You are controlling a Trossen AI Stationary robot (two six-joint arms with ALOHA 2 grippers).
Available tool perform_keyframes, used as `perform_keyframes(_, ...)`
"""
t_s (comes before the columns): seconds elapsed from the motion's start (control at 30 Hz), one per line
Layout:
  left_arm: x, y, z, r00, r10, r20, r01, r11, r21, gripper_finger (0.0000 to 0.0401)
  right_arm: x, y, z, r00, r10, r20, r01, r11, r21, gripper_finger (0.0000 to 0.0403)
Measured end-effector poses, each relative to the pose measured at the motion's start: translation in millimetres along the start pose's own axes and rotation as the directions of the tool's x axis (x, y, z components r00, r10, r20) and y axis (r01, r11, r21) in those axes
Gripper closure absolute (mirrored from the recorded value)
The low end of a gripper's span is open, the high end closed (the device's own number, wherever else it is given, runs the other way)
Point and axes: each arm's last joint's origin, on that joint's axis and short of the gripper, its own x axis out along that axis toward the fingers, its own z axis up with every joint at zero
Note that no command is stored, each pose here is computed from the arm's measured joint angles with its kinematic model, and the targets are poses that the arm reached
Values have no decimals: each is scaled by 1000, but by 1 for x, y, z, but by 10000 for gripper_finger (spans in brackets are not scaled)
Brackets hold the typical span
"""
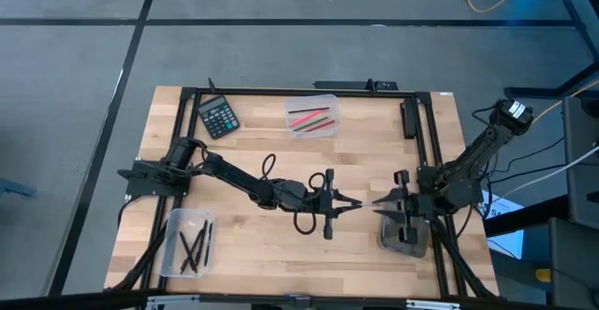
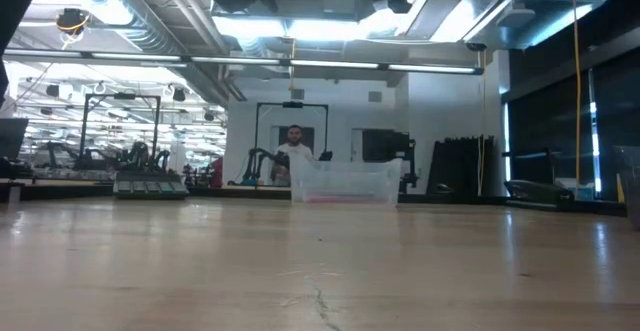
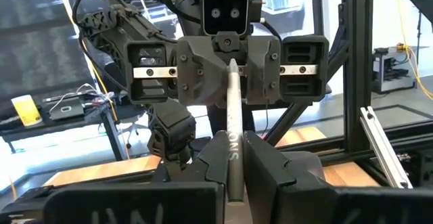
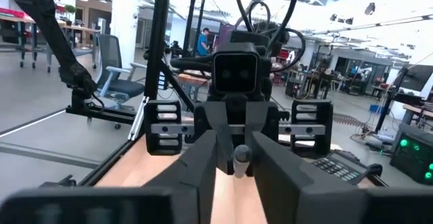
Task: Sort crayons/erasers/pens/pencils in bins
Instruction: Put the gray crayon into the black bin
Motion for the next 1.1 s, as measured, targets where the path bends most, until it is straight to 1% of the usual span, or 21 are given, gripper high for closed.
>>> perform_keyframes(0.17,0,0,0,1000,0,0,0,1000,-12,378,2,-2,-1,1000,-13,-9,13,1000,13,343)
perform_keyframes(0.3,1,3,-2,1000,17,-22,-20,991,-130,372,2,-2,-2,1000,-23,-13,23,1000,12,363)
perform_keyframes(0.4,2,8,-7,998,22,-63,-33,984,-174,354,2,-3,-3,999,-35,-28,36,999,21,365)
perform_keyframes(0.57,2,13,-17,987,29,-158,-60,979,-195,317,1,-3,-9,994,-73,-85,76,997,29,360)
perform_keyframes(0.63,2,13,-20,983,28,-181,-64,979,-196,306,1,-4,-10,993,-71,-99,76,996,56,360)
perform_keyframes(0.7,1,12,-22,978,17,-208,-62,976,-210,298,-1,-4,-9,995,-34,-98,44,993,107,360)
perform_keyframes(0.77,1,11,-26,971,-2,-241,-55,972,-229,293,-1,-4,-7,994,26,-104,-9,987,159,360)
perform_keyframes(0.83,0,12,-29,960,16,-278,-83,969,-232,291,-1,-2,-1,988,105,-112,-79,972,221,359)
perform_keyframes(0.87,0,14,-31,956,24,-292,-95,969,-228,291,-2,-2,2,983,128,-131,-94,966,241,359)
perform_keyframes(0.9,0,15,-33,952,32,-306,-104,969,-223,291,-2,-3,3,975,133,-178,-87,965,246,359)
perform_keyframes(0.97,-1,16,-34,948,34,-317,-108,969,-221,291,-3,-5,4,946,130,-296,-49,963,265,359)
perform_keyframes(1.03,-1,14,-36,943,17,-331,-96,970,-224,291,-4,-7,11,907,170,-384,-35,942,334,359)
perform_keyframes(1.07,-2,14,-36,941,11,-337,-91,970,-224,292,-4,-7,16,895,180,-409,-20,930,368,359)
perform_keyframes(1.1,-2,14,-36,940,11,-341,-92,971,-222,292,-4,-8,19,882,174,-438,6,926,379,359)
